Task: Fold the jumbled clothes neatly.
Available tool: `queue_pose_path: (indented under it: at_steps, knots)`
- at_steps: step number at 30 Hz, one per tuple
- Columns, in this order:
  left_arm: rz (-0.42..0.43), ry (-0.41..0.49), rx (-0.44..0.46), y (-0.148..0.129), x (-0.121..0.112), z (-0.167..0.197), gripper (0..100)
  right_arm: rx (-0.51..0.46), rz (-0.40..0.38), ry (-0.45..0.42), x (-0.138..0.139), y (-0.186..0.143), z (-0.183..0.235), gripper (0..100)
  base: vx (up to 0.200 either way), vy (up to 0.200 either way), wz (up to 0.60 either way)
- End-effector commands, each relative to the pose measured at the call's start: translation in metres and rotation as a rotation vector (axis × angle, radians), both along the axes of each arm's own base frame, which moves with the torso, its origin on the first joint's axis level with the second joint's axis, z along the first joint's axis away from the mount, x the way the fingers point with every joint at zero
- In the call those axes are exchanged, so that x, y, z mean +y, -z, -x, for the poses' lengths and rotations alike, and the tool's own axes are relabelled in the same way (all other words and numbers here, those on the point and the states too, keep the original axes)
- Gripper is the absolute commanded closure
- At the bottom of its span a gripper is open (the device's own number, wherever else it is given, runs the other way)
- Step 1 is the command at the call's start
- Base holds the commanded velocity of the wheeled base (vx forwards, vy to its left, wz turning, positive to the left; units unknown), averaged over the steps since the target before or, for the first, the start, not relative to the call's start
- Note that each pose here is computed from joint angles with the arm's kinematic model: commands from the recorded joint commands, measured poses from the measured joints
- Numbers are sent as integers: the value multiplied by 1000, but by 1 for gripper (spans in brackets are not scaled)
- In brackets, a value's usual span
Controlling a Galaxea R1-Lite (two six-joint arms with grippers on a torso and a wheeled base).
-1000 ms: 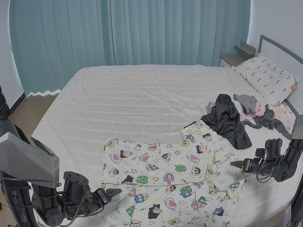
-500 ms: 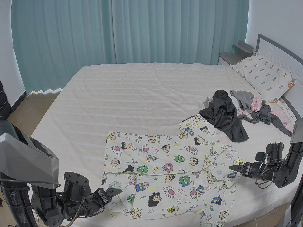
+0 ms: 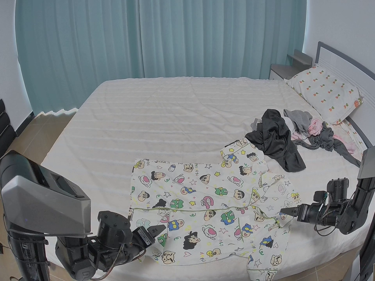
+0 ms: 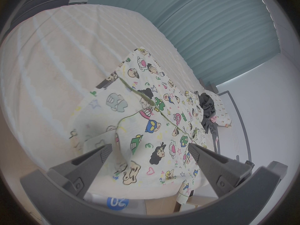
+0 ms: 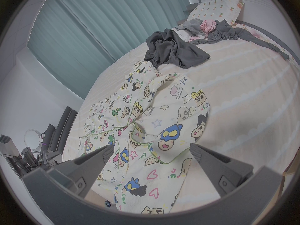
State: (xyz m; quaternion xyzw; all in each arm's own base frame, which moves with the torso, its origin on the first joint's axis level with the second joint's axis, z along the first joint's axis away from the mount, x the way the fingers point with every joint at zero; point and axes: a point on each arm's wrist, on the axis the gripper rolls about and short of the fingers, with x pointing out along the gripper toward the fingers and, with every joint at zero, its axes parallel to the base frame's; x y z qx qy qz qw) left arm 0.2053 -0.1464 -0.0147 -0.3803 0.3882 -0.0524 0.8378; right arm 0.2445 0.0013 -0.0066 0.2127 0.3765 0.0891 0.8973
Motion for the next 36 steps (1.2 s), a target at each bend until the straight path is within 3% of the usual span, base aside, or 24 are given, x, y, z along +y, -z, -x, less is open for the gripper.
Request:
queue_pose_path:
  at_steps: [1,4,11,27,28,36]
  knots:
    - [-27,24,6,11,-8,-5,0,-2,2,-3,1,5,-1,0,0,0,0]
    - [-121,93,24,20,-11,3,0,-18,2,-3,1,8,0,0,0,0,0]
    - [-259,98,-7,36,-20,5,0,-60,5,2,1,17,2,0,0,0,0]
    - [-294,84,-15,38,-35,-5,0,-78,2,-1,1,17,2,0,0,0,0]
    - [-294,84,-15,38,-35,-5,100,-78,2,-1,1,17,2,0,0,0,0]
    - [-304,-8,-28,37,-31,-8,100,-74,2,-5,2,17,3,0,0,0,0]
